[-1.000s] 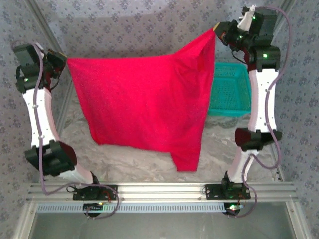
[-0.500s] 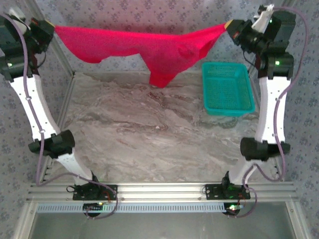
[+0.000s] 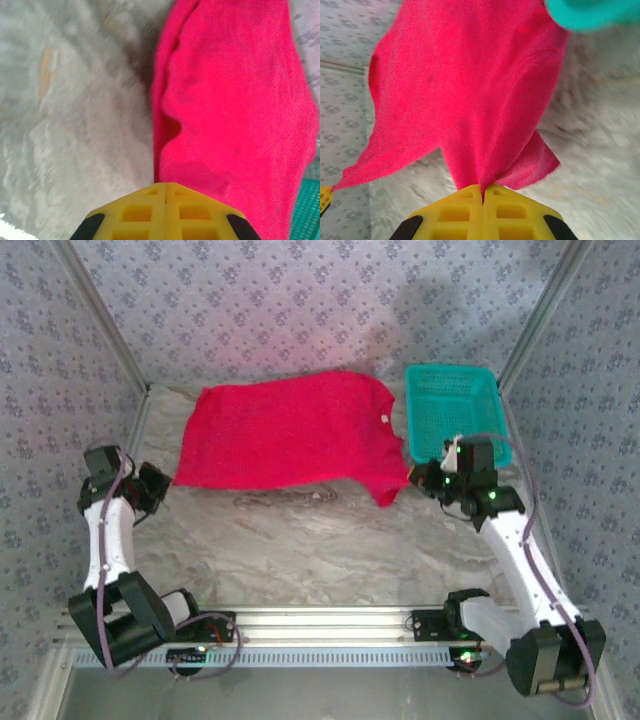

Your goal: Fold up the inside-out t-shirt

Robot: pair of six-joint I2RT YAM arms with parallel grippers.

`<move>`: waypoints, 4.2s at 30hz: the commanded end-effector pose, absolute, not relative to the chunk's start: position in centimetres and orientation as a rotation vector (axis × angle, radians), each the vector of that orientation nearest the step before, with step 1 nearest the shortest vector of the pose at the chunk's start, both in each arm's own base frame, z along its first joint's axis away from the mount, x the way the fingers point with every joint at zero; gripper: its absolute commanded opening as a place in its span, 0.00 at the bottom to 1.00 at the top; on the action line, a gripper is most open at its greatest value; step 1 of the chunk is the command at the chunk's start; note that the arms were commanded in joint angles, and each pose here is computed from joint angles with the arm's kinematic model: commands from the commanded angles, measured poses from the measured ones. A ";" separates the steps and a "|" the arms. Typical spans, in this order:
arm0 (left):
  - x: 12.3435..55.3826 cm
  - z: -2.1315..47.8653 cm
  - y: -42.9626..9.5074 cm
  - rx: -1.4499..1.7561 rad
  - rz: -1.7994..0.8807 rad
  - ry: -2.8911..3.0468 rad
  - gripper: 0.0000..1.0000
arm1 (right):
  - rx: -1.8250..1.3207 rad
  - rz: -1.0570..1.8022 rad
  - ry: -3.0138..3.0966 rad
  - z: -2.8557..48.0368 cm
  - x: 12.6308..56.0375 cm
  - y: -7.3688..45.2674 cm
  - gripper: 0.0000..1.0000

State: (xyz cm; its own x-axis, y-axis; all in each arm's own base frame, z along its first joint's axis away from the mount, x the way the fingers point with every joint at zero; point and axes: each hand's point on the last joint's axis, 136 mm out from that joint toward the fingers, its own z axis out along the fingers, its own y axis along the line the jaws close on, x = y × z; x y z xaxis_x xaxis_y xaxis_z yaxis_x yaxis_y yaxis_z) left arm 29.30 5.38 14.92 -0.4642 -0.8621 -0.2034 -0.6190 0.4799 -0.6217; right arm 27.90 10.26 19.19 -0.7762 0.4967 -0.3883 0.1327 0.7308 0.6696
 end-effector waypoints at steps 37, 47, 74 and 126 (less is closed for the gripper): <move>17.8 17.3 3.9 -1.262 -0.442 2.134 0.48 | 0.934 0.875 2.323 13.7 12.8 6.8 0.51; 26.3 22.6 3.5 -1.105 -0.683 1.924 0.45 | 0.740 0.832 2.241 19.1 21.9 8.1 0.64; 57.5 3.0 -3.5 -0.913 -0.568 2.567 0.40 | 0.567 0.730 2.504 5.2 61.3 24.7 0.51; 55.6 2.4 3.8 -0.342 0.096 2.910 0.01 | 0.358 0.474 2.359 4.4 66.5 21.8 0.71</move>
State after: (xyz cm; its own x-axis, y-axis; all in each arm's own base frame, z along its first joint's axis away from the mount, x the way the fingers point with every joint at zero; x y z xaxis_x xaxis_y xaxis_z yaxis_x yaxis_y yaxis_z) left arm 56.39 2.67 3.39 -0.9459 -0.2063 -0.2505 -0.2135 0.9769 0.0018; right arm 65.64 21.32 4.70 -0.7325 0.3487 -0.5846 0.1288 0.9143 0.3839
